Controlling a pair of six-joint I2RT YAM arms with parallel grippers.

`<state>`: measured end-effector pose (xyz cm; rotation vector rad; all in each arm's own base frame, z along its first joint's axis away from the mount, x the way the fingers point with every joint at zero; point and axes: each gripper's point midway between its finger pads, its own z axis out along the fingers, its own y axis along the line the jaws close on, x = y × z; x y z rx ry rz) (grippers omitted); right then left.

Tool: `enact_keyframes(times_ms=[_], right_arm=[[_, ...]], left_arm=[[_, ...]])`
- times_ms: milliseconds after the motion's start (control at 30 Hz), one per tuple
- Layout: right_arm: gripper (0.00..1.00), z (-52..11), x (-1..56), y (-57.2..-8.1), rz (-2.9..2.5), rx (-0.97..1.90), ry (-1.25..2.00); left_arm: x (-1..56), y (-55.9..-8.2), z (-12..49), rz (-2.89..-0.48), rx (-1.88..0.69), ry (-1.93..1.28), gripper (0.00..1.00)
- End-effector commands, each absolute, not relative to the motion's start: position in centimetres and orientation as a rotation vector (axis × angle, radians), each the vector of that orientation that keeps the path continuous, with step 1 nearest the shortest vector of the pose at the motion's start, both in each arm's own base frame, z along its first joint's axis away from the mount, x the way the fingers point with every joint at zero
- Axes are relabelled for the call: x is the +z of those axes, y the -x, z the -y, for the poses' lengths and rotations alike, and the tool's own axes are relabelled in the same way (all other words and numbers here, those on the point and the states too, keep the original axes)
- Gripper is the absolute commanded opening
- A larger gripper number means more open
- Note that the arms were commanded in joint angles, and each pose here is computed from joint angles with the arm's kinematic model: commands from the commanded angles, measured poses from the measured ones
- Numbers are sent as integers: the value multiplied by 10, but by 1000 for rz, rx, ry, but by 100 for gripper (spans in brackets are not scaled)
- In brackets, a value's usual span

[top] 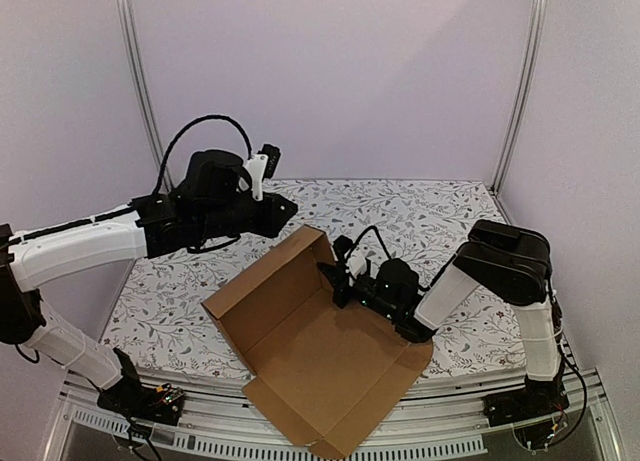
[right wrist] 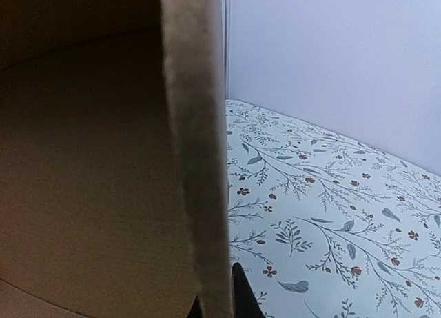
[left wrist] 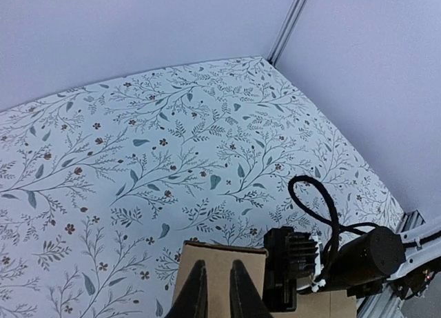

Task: Fold the paper box

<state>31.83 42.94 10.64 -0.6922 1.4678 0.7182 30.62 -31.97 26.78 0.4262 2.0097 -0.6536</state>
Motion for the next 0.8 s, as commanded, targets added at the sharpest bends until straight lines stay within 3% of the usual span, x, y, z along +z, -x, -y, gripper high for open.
enact_keyframes(times_ms=[0,133,767], right_arm=[[0,-426,106,-320,-1432,728,666],[0,-424,97,-321,-1446,705,675],[5,-425,75,-319,-1465,676,725]], left_arm=[[274,-318,344,-1994,-765,-442,11],[256,-321,359,-2037,-793,-470,6],[185,-323,386,-2182,-850,-505,3]])
